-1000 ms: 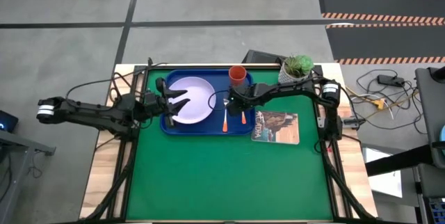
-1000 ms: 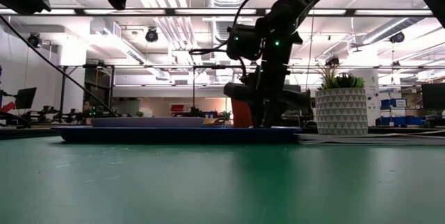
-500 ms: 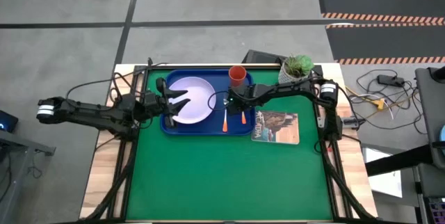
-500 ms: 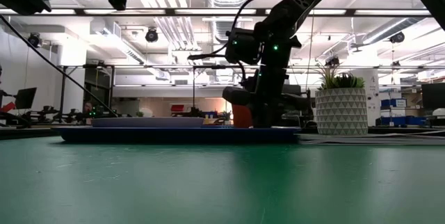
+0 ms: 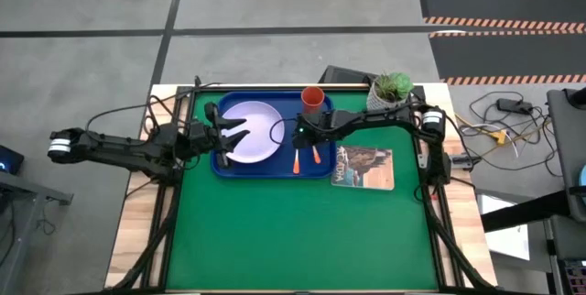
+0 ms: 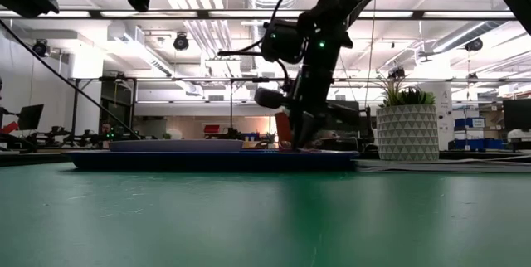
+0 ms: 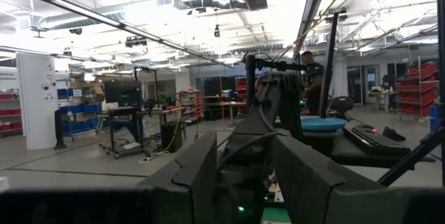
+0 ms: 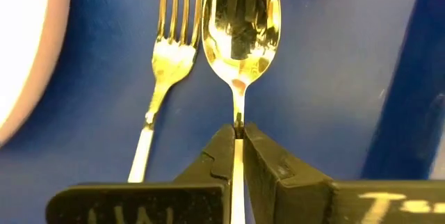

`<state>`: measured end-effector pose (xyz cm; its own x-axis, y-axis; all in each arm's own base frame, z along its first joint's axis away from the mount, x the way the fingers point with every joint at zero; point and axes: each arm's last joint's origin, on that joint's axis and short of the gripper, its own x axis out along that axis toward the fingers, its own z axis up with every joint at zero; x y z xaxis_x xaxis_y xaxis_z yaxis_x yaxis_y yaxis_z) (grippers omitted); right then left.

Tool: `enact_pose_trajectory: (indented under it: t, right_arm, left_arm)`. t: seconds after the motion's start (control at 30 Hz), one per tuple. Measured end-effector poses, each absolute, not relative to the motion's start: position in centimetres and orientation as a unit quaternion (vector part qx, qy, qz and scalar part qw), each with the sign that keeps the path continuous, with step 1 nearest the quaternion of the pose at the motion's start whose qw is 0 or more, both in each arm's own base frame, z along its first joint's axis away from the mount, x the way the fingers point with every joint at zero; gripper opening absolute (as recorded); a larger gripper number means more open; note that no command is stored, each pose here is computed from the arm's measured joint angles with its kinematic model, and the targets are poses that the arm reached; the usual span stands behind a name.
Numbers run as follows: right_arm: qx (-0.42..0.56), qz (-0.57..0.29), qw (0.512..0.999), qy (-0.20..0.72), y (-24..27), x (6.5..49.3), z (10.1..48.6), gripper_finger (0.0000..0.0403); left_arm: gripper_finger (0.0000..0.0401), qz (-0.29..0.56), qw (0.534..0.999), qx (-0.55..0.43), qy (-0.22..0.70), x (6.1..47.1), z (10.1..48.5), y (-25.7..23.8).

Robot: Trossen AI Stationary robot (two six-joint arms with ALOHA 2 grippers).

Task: Pick and place plate/cup/fork/spoon on tray
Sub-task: Adjust the orange spoon on the blue serving tray

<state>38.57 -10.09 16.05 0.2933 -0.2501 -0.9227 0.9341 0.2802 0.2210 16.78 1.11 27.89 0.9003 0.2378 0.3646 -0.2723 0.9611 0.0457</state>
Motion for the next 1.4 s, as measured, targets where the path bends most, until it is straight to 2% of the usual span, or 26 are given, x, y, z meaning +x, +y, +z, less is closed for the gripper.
enact_pose_trajectory:
  t: [0.43,0.67,1.4]
  right_arm:
    - [0.44,-0.512,0.664,0.32,-6.5,39.4,15.7,0.001]
    - [0.437,-0.526,0.648,0.335,-6.3,39.6,13.7,0.0011]
    - [0.437,-0.527,0.648,0.334,-6.3,39.6,13.7,0.0013]
  left_arm:
    - [0.0123,0.132,0.969,0.046,-0.204,14.4,29.0,1.0]
    - [0.0123,0.128,0.963,0.045,-0.233,13.0,29.4,1.0]
    - [0.0123,0.121,0.962,0.046,-0.241,12.3,29.5,0.9]
